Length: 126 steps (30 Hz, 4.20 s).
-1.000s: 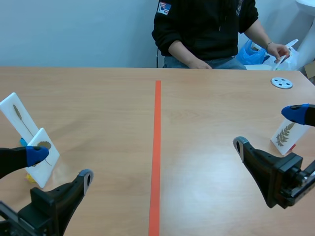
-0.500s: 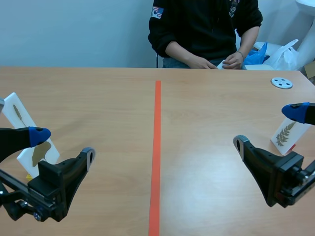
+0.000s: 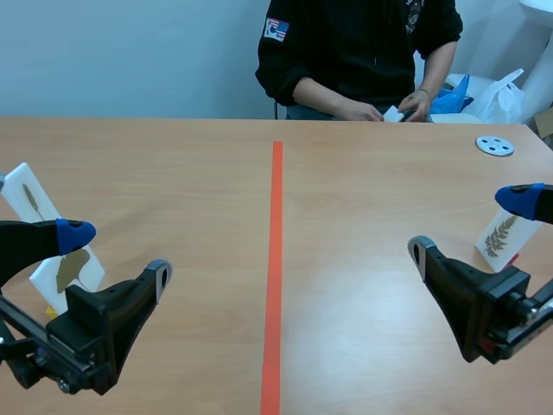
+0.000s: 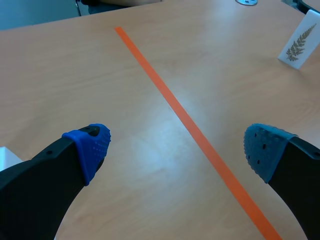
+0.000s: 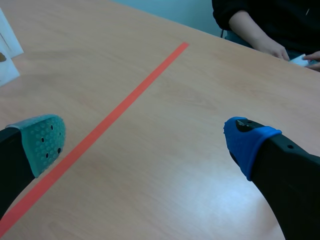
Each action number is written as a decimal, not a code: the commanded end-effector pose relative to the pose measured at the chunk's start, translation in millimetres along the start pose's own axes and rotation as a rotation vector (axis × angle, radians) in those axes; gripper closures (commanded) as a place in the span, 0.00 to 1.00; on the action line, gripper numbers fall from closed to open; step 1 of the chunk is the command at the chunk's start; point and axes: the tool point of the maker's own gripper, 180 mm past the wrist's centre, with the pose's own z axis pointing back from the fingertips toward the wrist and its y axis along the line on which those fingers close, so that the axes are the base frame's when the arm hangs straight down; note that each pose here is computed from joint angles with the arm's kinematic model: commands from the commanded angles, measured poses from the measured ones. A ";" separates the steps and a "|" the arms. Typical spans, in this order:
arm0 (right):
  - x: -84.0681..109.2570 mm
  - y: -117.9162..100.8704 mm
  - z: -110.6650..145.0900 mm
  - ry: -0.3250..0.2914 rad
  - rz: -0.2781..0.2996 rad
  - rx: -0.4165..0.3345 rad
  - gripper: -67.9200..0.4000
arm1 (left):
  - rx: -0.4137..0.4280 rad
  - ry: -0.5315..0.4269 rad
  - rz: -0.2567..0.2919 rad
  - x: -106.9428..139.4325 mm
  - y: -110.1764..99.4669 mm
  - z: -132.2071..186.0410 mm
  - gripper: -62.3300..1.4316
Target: Sort the leaf by its shape. The table is split by an orange tape line. A compound leaf with several leaflets goes to the left side, a simple leaf with one blade goes to the right side. Return to the home posture when a red brick is placed on the table.
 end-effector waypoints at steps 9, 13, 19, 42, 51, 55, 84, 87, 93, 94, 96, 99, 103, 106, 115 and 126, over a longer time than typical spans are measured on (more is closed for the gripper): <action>9.4 -3.5 -2.1 -0.038 0.001 -0.004 0.00 | -0.002 -0.025 0.007 5.5 -1.3 0.6 0.09; 9.4 -2.9 -2.1 -0.038 0.000 -0.001 0.00 | -0.002 -0.025 0.007 5.6 -1.3 0.6 0.09; 9.4 -2.9 -2.1 -0.038 0.000 -0.001 0.00 | -0.002 -0.025 0.007 5.6 -1.3 0.6 0.09; 9.5 -2.9 -2.1 -0.038 0.000 -0.001 0.00 | -0.002 -0.023 0.007 5.2 -1.2 0.6 0.09; 9.6 -3.1 -2.0 -0.039 0.001 -0.002 0.00 | -0.002 -0.018 0.007 4.2 -1.2 0.6 0.09; 10.1 -3.1 -2.0 -0.042 0.001 -0.002 0.00 | -0.027 -0.013 -0.005 3.3 -5.8 0.6 0.09; 16.0 -4.9 -4.0 -0.066 0.009 -0.004 0.00 | -0.127 -0.015 -0.021 -71.2 -25.5 -82.7 0.09; 17.2 -5.5 -4.8 -0.070 0.011 -0.004 0.00 | -0.142 -0.003 -0.043 -81.5 -29.2 -95.0 0.09; 17.2 -5.5 -4.8 -0.070 0.011 -0.004 0.00 | -0.082 -0.026 -0.042 -88.4 -17.0 -117.8 0.09; 17.2 -5.5 -4.8 -0.070 0.011 -0.004 0.00 | -0.081 -0.026 -0.051 -89.9 -15.8 -121.0 0.09; 17.2 -5.5 -4.8 -0.070 0.011 -0.004 0.00 | -0.083 -0.022 -0.073 -92.5 -13.7 -126.9 0.09; 17.3 -5.5 -4.8 -0.070 0.011 -0.004 0.00 | -0.080 -0.019 -0.086 -95.4 -9.8 -133.5 0.09; 17.4 -5.6 -4.8 -0.071 0.011 -0.004 0.00 | -0.113 -0.018 -0.104 -98.7 -18.8 -142.0 0.09; 17.4 -5.6 -4.8 -0.071 0.011 -0.004 0.00 | -0.129 -0.022 -0.109 -98.9 -27.1 -148.9 0.09; 17.4 -5.6 -4.8 -0.071 0.011 -0.004 0.00 | -0.142 -0.041 -0.124 -93.4 -44.7 -161.4 0.09; 17.4 -5.6 -4.8 -0.071 0.011 -0.005 0.00 | -0.135 -0.034 -0.129 -92.5 -43.2 -163.9 0.41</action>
